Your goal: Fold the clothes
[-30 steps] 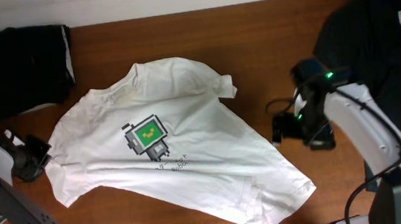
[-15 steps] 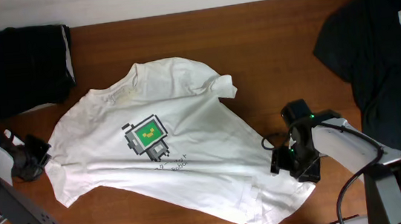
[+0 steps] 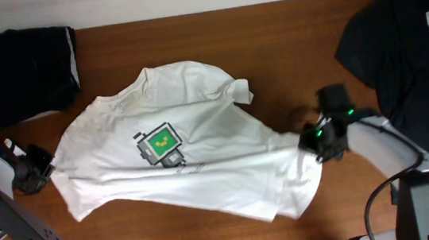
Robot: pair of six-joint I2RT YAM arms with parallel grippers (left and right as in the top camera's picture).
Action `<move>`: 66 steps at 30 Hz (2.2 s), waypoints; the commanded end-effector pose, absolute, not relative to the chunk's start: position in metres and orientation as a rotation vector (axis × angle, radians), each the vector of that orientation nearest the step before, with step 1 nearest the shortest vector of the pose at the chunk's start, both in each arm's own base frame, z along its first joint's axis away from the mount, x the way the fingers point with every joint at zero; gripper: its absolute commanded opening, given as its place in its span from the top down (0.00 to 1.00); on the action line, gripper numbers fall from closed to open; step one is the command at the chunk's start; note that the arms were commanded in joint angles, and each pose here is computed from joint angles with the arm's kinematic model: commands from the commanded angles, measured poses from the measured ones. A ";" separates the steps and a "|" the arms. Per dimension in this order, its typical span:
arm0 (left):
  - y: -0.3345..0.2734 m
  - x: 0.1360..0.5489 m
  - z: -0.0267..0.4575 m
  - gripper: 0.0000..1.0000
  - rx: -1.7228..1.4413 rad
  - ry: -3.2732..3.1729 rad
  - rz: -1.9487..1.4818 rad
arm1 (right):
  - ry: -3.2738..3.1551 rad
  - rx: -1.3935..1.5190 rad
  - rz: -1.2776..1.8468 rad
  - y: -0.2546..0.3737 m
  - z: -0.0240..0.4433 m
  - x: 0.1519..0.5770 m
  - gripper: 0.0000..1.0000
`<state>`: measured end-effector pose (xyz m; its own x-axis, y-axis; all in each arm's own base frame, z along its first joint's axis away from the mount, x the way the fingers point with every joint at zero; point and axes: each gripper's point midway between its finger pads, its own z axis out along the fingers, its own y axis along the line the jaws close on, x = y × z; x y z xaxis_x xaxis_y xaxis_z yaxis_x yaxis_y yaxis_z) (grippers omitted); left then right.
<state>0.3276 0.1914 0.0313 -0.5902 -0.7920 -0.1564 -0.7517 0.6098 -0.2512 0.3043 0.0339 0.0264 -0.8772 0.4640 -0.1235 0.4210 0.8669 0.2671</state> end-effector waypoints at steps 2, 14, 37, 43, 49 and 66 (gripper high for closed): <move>0.180 0.339 0.032 0.99 -1.231 2.591 -0.281 | 2.544 0.651 0.283 -0.032 0.111 0.395 0.96; 0.079 0.390 0.035 0.99 -0.892 2.695 -0.359 | 2.600 0.510 0.461 -0.028 0.147 0.515 0.01; 0.073 0.388 0.019 0.91 -0.880 2.746 -0.325 | 3.205 0.123 0.125 0.028 0.049 0.358 0.37; 0.073 0.388 0.019 0.91 -0.881 2.746 -0.325 | 3.095 0.123 0.191 0.035 0.022 0.378 0.39; 0.078 0.387 0.018 0.91 -0.887 2.748 -0.282 | 3.001 0.138 0.198 0.036 0.023 0.401 0.46; 0.082 0.385 0.017 0.89 -0.893 2.750 -0.247 | 2.587 0.210 0.276 0.046 0.092 0.511 0.96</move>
<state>0.3828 0.0750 0.0176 -0.7925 -0.5883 -0.1611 -0.5417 0.8002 -0.2576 0.5014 0.0425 0.0920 -0.8639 0.1853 -0.4684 0.0904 0.9718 0.2178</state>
